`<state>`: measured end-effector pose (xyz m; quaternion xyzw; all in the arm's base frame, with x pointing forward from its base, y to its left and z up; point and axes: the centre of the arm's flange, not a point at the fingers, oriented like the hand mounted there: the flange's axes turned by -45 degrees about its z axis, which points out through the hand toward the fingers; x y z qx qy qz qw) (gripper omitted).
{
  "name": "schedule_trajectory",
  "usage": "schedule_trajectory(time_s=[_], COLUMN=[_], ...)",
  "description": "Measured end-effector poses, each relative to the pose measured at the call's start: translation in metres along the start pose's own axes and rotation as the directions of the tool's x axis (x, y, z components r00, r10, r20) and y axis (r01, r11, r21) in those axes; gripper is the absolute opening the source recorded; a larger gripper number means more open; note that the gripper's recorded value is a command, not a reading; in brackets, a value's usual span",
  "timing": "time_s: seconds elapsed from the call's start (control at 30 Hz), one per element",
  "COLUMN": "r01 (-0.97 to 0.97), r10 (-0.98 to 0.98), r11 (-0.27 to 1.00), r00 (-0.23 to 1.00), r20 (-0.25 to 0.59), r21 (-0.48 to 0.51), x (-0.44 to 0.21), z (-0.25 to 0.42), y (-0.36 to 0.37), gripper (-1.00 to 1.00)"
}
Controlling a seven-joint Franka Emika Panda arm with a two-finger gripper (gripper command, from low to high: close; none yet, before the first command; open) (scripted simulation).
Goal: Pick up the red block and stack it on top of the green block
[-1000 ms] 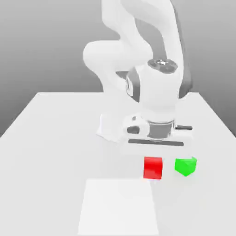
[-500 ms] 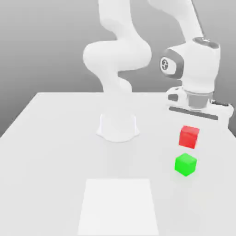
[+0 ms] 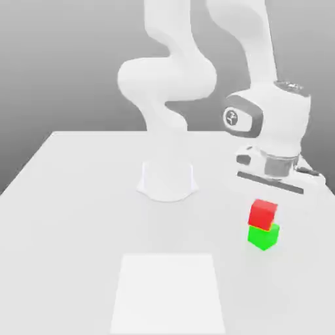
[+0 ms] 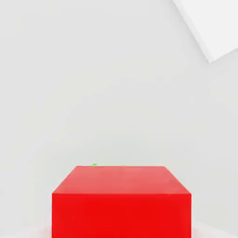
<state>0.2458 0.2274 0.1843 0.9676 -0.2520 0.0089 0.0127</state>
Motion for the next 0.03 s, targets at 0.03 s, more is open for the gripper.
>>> schedule_trajectory(time_s=[0.03], r01=[0.001], r10=[-0.001], r11=[1.000], r00=[1.000], r20=[0.009], r21=[0.009], x=[-0.0018], z=[0.0029], y=[0.0001], gripper=[-1.00])
